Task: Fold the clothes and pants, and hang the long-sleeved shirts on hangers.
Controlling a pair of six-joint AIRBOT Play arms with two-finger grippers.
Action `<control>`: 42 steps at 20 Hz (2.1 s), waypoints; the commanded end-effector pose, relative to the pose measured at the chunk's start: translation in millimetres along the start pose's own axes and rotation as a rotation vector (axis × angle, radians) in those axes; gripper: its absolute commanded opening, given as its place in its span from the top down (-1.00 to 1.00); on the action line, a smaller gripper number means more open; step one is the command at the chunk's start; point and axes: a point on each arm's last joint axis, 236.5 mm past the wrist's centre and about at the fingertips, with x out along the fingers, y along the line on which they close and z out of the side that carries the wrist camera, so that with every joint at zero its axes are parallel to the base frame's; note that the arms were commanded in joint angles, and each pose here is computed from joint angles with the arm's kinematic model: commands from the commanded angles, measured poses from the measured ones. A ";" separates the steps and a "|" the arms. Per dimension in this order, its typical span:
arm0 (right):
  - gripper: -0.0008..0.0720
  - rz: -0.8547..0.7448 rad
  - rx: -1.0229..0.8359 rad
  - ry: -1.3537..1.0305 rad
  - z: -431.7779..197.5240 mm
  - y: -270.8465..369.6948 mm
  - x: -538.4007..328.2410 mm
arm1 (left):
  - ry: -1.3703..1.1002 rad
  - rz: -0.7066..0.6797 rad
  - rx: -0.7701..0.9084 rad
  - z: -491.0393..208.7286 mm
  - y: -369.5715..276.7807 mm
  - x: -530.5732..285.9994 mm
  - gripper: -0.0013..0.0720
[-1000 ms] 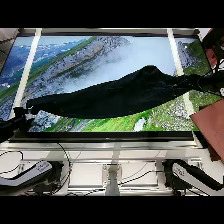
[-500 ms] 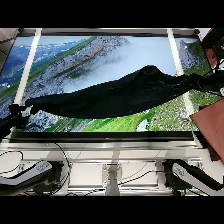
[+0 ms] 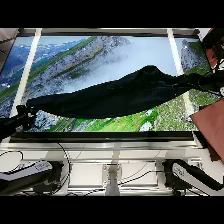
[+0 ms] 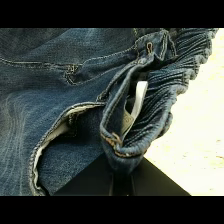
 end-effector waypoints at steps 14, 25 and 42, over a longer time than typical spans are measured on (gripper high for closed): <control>0.89 -0.007 0.192 -0.369 87.3 -9.6 -16.5 | -0.195 -0.245 0.506 52.9 -214.1 -27.5 0.89; 0.88 -0.155 0.007 0.260 -51.4 -41.7 -41.5 | 0.046 0.384 0.965 57.0 -139.0 -83.5 0.89; 0.88 -0.180 0.111 0.681 -250.9 -49.8 8.4 | 0.272 0.983 0.991 78.9 39.9 -114.2 0.88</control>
